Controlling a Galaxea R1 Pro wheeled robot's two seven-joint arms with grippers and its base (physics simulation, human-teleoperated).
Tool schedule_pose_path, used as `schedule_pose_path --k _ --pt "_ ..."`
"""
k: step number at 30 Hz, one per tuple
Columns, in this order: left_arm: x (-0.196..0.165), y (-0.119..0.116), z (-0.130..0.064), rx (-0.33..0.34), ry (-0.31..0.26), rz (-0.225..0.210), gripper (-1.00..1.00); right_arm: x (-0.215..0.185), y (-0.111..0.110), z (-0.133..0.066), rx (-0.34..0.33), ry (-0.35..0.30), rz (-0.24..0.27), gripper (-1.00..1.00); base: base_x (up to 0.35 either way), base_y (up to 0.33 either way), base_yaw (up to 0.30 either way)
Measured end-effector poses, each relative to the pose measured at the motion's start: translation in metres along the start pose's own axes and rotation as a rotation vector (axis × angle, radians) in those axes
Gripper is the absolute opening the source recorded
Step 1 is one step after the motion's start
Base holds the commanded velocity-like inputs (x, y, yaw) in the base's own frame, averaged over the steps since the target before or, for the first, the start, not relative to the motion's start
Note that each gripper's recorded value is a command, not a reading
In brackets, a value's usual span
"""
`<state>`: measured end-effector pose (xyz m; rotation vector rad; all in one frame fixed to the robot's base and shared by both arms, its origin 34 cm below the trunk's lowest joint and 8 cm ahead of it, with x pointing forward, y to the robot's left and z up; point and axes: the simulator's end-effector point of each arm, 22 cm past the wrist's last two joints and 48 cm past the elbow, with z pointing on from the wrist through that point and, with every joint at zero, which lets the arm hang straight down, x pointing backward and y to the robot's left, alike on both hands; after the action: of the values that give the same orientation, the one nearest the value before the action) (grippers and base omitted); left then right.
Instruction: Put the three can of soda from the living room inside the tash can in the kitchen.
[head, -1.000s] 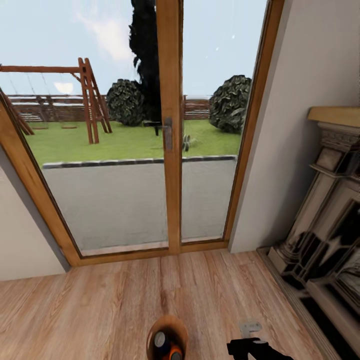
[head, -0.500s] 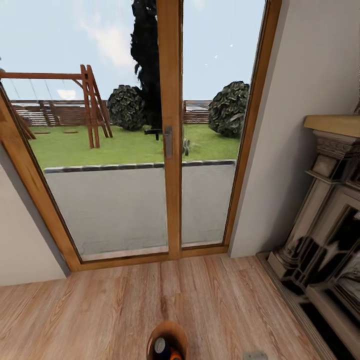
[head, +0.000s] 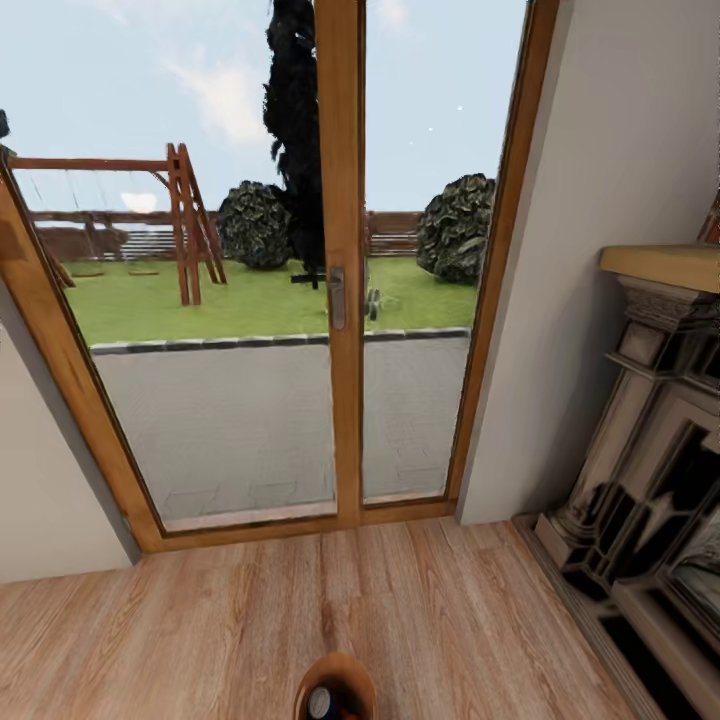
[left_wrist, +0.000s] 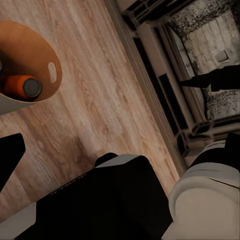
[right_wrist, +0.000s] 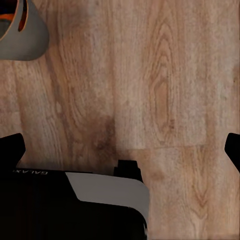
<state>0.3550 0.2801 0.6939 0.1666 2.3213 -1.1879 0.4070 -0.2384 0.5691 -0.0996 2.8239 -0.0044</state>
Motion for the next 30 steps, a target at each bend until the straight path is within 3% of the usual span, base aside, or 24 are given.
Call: schedule_pose_path --k 16,19,30 --pt "-0.003 -0.019 -0.014 0.000 -0.004 0.005 1.00 0.011 0.002 -0.024 -0.002 -0.022 0.002 1.00 0.000 0.000 0.000" --pt "-0.003 -0.012 -0.014 -0.029 -0.001 0.010 1.00 0.016 0.002 -0.025 -0.002 -0.018 0.002 1.00 0.000 0.000 0.000" --pt "0.023 -0.012 -0.008 -0.058 0.086 0.035 1.00 0.035 0.004 -0.028 -0.003 -0.002 0.000 1.00 0.000 0.000 0.000"
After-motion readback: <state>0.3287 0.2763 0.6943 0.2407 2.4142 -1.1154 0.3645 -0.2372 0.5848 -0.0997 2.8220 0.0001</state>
